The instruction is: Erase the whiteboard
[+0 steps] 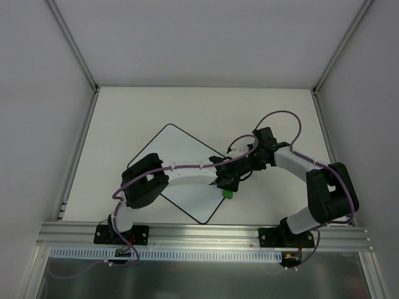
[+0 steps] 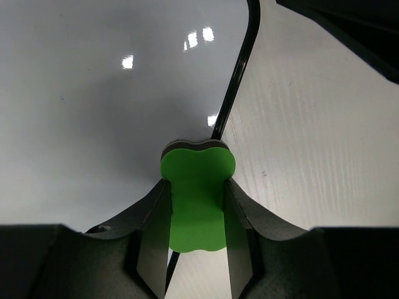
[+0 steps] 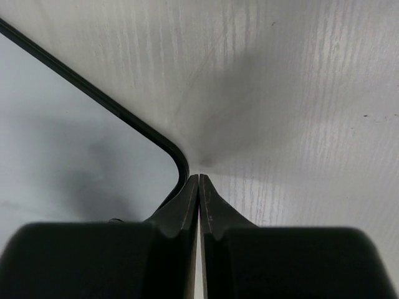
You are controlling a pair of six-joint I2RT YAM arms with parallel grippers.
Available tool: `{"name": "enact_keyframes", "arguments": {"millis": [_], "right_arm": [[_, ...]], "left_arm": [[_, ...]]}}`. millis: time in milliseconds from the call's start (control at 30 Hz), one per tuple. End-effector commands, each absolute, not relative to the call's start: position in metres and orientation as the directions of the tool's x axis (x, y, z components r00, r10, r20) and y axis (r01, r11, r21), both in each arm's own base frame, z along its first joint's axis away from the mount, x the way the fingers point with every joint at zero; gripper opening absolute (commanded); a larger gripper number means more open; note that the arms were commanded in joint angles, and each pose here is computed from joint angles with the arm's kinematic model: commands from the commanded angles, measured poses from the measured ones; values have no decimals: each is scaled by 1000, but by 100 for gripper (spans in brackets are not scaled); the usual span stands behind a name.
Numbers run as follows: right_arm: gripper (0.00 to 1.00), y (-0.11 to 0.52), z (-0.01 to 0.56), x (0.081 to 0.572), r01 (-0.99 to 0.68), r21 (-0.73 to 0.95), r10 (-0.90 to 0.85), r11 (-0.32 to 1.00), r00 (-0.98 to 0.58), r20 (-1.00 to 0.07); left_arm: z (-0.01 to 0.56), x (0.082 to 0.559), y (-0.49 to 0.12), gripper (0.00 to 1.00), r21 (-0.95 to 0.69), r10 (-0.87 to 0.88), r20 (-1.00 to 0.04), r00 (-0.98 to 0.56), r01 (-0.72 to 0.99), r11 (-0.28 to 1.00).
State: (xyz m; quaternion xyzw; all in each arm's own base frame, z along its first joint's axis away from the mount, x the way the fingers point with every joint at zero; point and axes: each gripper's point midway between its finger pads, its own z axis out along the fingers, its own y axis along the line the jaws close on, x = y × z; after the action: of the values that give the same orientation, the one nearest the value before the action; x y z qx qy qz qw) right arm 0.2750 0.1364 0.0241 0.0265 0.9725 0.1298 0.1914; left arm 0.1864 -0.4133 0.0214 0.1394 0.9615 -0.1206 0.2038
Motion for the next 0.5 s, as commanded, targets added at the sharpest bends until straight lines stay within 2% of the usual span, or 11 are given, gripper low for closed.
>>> {"name": "enact_keyframes", "arguments": {"millis": [0,133,167,267,433,467], "right_arm": [[5,136,33,281,-8,279,109,960,-910,-400],[20,133,39,280,-7,284,117,959,-902,-416],[28,133,43,281,-9,287,121,958,-895,-430],[45,129,52,280,-11,287,126,958,-882,-455],[66,121,71,279,-18,265,121,964,-858,-499],[73,119,75,279,-16,264,124,964,-852,-508]], "left_arm": [[-17,161,-383,0,-81,286,-299,-911,322,943],[-5,177,-352,0,-54,229,-331,-915,261,964],[-2,181,-346,0,-53,213,-339,-916,245,968],[19,197,-323,0,-63,154,-385,-910,192,979],[20,213,-277,0,-28,80,-394,-916,99,995],[20,216,-270,0,-20,70,-396,-915,85,996]]}}
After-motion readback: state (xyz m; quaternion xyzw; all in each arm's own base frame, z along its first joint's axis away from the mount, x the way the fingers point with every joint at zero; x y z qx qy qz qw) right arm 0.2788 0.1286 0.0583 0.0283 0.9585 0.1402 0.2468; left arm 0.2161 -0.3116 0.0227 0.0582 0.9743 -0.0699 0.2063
